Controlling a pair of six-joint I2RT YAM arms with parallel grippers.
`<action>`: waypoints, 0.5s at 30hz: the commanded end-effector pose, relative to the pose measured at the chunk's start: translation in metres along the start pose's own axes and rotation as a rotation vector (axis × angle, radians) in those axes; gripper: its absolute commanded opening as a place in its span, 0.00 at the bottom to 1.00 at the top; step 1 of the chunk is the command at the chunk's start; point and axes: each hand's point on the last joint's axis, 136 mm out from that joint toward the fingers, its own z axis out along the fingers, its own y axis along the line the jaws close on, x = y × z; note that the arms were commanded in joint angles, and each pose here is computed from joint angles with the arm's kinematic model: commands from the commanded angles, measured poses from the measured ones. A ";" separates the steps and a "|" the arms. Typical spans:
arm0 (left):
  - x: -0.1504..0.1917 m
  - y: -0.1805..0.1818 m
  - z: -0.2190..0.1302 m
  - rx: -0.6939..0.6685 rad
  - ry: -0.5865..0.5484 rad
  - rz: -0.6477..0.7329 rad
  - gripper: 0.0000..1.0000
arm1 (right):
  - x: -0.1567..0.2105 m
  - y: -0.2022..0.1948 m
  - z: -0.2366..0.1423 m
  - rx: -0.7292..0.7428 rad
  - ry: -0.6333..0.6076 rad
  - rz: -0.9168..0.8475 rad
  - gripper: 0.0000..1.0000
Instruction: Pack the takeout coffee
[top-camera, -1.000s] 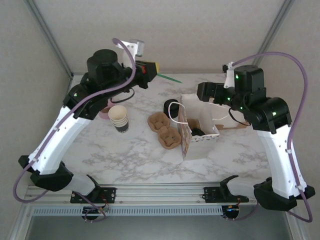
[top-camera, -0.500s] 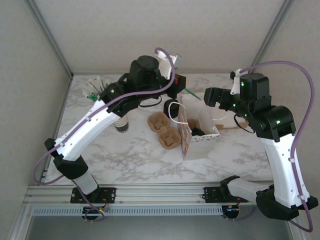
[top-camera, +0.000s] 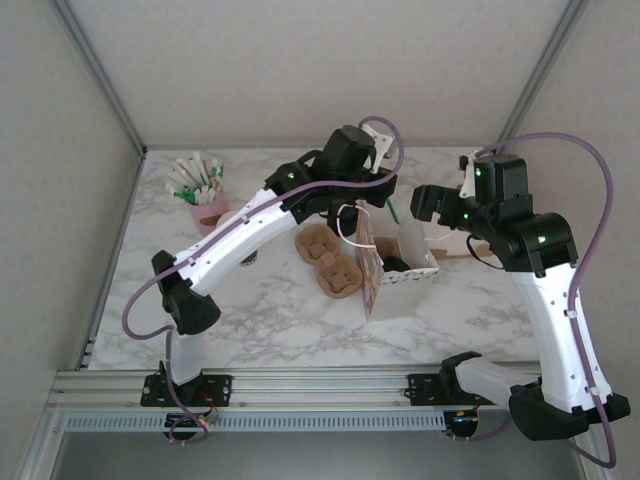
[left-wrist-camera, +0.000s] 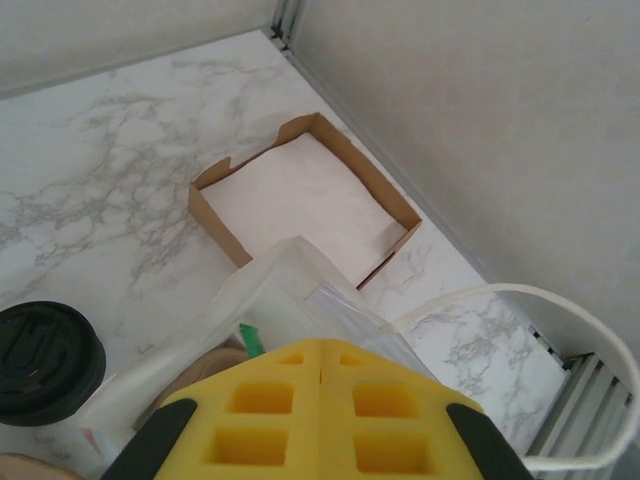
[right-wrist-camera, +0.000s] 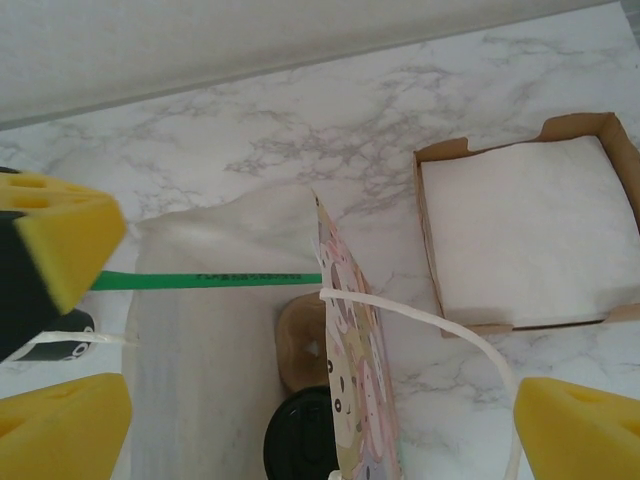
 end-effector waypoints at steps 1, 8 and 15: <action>-0.002 0.003 0.006 -0.027 -0.002 0.022 0.00 | -0.001 0.002 -0.002 -0.026 -0.015 0.016 0.99; 0.001 0.019 0.025 -0.048 0.010 -0.004 0.01 | 0.006 0.002 0.003 -0.038 0.007 0.020 0.99; 0.002 0.030 0.039 -0.040 0.019 -0.035 0.17 | 0.012 0.004 0.009 -0.057 0.030 0.019 0.99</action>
